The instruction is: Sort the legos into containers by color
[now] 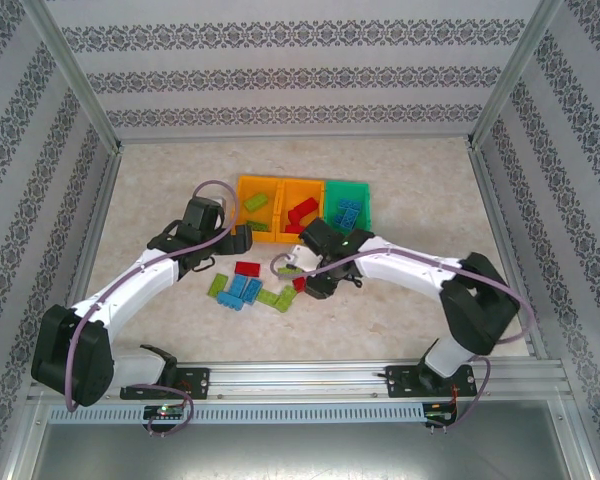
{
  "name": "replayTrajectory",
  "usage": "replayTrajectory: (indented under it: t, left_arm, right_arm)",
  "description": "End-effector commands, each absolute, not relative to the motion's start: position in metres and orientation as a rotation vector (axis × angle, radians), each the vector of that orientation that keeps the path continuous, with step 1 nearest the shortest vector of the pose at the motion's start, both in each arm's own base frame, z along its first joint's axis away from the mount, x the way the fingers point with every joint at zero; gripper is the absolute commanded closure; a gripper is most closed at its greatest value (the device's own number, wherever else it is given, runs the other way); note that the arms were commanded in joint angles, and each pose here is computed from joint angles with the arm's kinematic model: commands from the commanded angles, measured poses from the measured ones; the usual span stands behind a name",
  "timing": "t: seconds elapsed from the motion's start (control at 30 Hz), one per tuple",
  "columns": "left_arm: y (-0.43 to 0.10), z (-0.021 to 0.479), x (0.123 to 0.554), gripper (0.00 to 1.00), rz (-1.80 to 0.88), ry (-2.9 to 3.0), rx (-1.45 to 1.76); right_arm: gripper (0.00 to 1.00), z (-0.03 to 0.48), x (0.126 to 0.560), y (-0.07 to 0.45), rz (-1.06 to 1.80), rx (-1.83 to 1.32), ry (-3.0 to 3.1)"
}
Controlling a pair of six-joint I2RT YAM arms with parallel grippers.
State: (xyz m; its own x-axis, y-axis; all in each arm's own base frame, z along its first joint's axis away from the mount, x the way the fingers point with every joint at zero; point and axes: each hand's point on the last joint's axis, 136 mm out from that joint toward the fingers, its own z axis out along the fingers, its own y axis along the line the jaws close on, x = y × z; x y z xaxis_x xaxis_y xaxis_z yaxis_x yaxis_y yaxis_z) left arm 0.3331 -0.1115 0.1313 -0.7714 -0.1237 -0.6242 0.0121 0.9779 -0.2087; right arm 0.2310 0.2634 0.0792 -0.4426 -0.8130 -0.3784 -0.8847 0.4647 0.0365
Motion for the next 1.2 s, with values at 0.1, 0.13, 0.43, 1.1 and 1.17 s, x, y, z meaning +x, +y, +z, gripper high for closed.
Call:
replayTrajectory:
  t: [0.1, 0.13, 0.43, 1.1, 1.17]
  left_arm:
    - [-0.102, 0.118, 0.320, 0.00, -0.199, 2.494, -0.060]
    - [-0.104, 0.116, 0.319, 0.00, -0.210, 2.502, -0.053]
    - [-0.129, 0.089, 0.306, 0.00, -0.302, 2.620, 0.049]
    - [-0.157, 0.053, 0.297, 0.01, -0.150, 2.786, 0.203]
    - [-0.156, 0.050, 0.297, 0.03, -0.133, 2.802, 0.203]
  right_arm:
    - [0.73, 0.146, 0.282, 0.284, 0.596, -1.075, 2.322]
    - [0.73, 0.151, 0.292, 0.284, 0.597, -1.027, 2.334]
    - [0.75, 0.145, 0.391, 0.259, 0.414, -0.438, 2.510]
    - [0.58, 0.105, 0.454, 0.241, 0.212, -0.149, 2.648]
    - [0.57, 0.105, 0.453, 0.239, 0.209, -0.146, 2.649]
